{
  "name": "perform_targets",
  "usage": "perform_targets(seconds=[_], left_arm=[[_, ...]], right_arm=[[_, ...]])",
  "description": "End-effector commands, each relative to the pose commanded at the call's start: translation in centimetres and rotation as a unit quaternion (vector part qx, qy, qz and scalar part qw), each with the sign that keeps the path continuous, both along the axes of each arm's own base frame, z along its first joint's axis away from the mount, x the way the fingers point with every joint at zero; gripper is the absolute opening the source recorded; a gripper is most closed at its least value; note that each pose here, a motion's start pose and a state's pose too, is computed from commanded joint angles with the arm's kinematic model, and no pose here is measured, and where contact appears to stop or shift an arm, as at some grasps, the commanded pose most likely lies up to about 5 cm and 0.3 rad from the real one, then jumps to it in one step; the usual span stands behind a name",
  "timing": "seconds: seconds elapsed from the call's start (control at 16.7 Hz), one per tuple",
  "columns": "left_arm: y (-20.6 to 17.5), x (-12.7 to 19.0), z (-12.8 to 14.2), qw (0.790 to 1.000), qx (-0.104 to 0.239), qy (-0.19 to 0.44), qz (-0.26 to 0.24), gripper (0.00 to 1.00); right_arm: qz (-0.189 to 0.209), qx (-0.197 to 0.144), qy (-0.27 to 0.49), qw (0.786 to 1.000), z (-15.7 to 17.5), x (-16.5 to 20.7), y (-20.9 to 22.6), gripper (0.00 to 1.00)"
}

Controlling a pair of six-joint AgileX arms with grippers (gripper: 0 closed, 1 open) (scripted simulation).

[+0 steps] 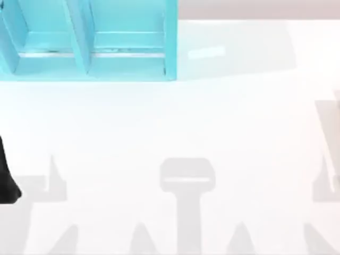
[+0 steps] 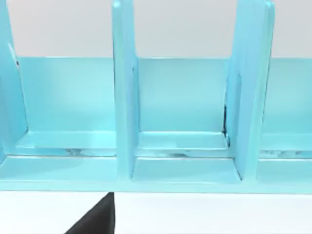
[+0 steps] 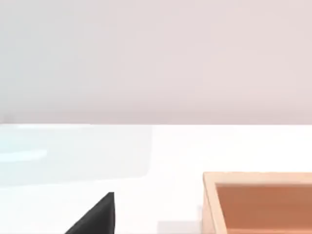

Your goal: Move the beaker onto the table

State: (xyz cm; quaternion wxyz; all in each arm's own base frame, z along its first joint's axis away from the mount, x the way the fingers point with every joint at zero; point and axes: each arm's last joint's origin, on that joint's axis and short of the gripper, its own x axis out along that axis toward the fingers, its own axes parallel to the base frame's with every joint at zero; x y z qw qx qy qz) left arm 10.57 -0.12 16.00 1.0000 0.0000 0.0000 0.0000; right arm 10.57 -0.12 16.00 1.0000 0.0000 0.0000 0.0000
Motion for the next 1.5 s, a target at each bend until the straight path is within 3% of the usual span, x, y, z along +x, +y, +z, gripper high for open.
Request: perform_targets(seconds=[0.3, 0.48, 0.66, 0.84, 1.14, 1.32, 1.5], left_arm=[[0.0, 0.0, 0.0, 1.000, 0.000, 0.000, 0.000, 1.00], [0.0, 0.0, 0.0, 1.000, 0.000, 0.000, 0.000, 1.00], [0.0, 0.0, 0.0, 1.000, 0.000, 0.000, 0.000, 1.00], [0.0, 0.0, 0.0, 1.000, 0.000, 0.000, 0.000, 1.00], [0.0, 0.0, 0.0, 1.000, 0.000, 0.000, 0.000, 1.00], [0.0, 0.0, 0.0, 1.000, 0.000, 0.000, 0.000, 1.00], [0.0, 0.0, 0.0, 1.000, 0.000, 0.000, 0.000, 1.00]], right_arm=[[-0.017, -0.014, 0.031, 0.999, 1.0, 0.0, -0.3, 1.00], [-0.047, -0.037, 0.109, 0.992, 3.6, 0.4, -1.1, 1.00], [-0.074, -0.057, 0.226, 0.970, 6.9, 1.9, -2.3, 1.00], [-0.088, -0.062, 0.360, 0.927, 10.0, 5.1, -4.4, 1.00], [-0.068, -0.036, 0.565, 0.821, 11.3, 12.3, -9.8, 1.00], [-0.042, -0.015, 0.644, 0.764, 10.5, 15.7, -13.1, 1.00], [-0.018, -0.001, 0.688, 0.725, 9.9, 17.7, -15.6, 1.00]])
